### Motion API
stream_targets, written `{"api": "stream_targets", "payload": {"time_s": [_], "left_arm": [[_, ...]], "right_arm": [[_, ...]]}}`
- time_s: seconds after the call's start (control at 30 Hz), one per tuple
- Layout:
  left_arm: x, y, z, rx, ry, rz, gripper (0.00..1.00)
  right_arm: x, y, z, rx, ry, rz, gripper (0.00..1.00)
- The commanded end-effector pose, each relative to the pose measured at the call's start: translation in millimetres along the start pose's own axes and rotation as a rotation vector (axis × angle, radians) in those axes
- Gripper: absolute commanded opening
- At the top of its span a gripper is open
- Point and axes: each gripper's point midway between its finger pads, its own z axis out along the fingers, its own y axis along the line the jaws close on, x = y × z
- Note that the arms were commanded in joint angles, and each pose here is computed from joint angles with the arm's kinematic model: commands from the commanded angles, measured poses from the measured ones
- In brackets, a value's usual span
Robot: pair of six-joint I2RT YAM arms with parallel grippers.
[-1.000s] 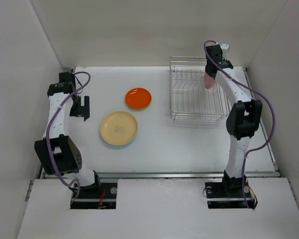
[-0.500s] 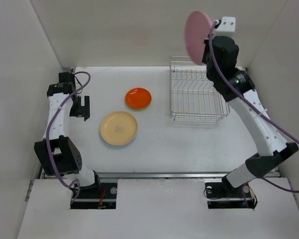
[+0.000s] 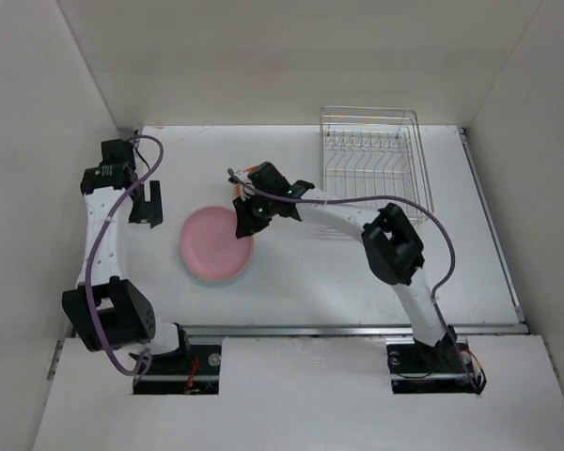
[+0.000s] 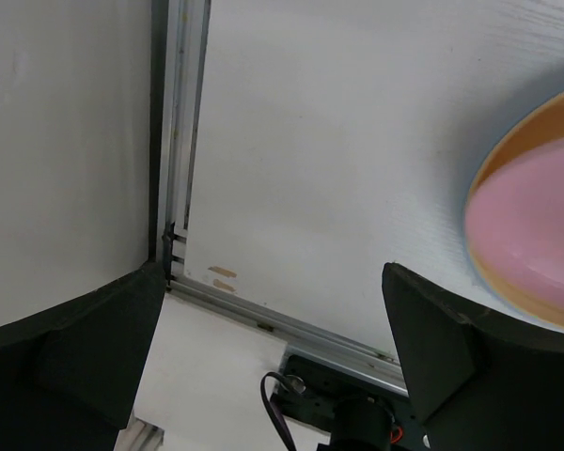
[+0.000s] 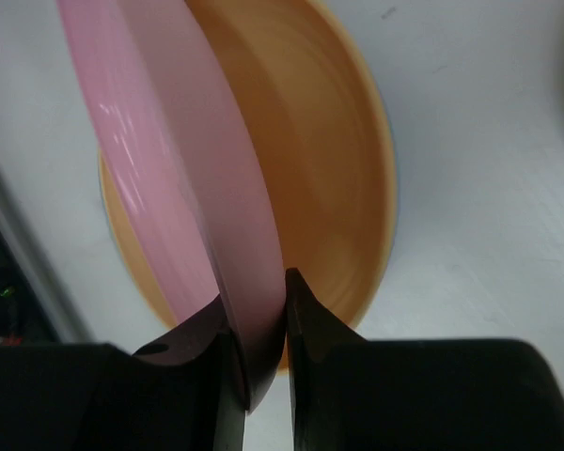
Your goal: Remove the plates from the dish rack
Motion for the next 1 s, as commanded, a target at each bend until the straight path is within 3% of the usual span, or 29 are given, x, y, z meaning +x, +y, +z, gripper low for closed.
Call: {"api": "stream_targets", "payload": {"time_s": [0.0, 0.13, 0.17, 0.3, 0.4, 0.5, 0.77, 0.8, 0.83, 0.9, 0.97], "left_arm": [[4, 7, 0, -0.033, -0.003, -0.014, 1.0], [11, 6, 4, -0.031, 0.018, 0.001, 1.0], [11, 6, 4, -0.031, 0.018, 0.001, 1.0], [10, 4, 4, -0.019, 0.017, 0.001, 1.0], [7, 3, 2, -0.011, 0.006, -0.002, 1.0], [5, 4, 0, -0.011, 0.007, -0.001, 1.0], [9, 1, -5, 0.01, 0.017, 0.002, 1.0], [12, 2, -6, 0.01, 0.016, 0.01, 1.0], [12, 2, -6, 0.01, 0.016, 0.01, 1.0], [16, 6, -10, -0.012, -0.003, 0.005, 1.0], [19, 9, -11, -0.035, -0.015, -0.019, 1.0]], "right_arm": [[-63, 38, -27, -0.124, -0.15, -0.019, 0.0], [-34, 30, -4, -0.151, -0.072, 0.009, 0.05], [-34, 30, -4, -0.151, -0.071, 0.018, 0.23], [-14, 10, 8, -0.072, -0.024, 0.05, 0.57], [-3, 1, 3, -0.016, 0.019, 0.041, 0.76], [-5, -17, -12, 0.121, 0.043, 0.034, 0.88], [-19, -48, -104, 0.484, -0.039, 0.02, 0.98], [-5, -54, -113, 0.522, -0.027, 0.033, 0.99], [-23, -42, -146, 0.536, -0.128, 0.056, 0.99], [-10, -54, -180, 0.653, -0.181, 0.09, 0.99], [-20, -44, -243, 0.718, -0.34, 0.159, 0.99]]}}
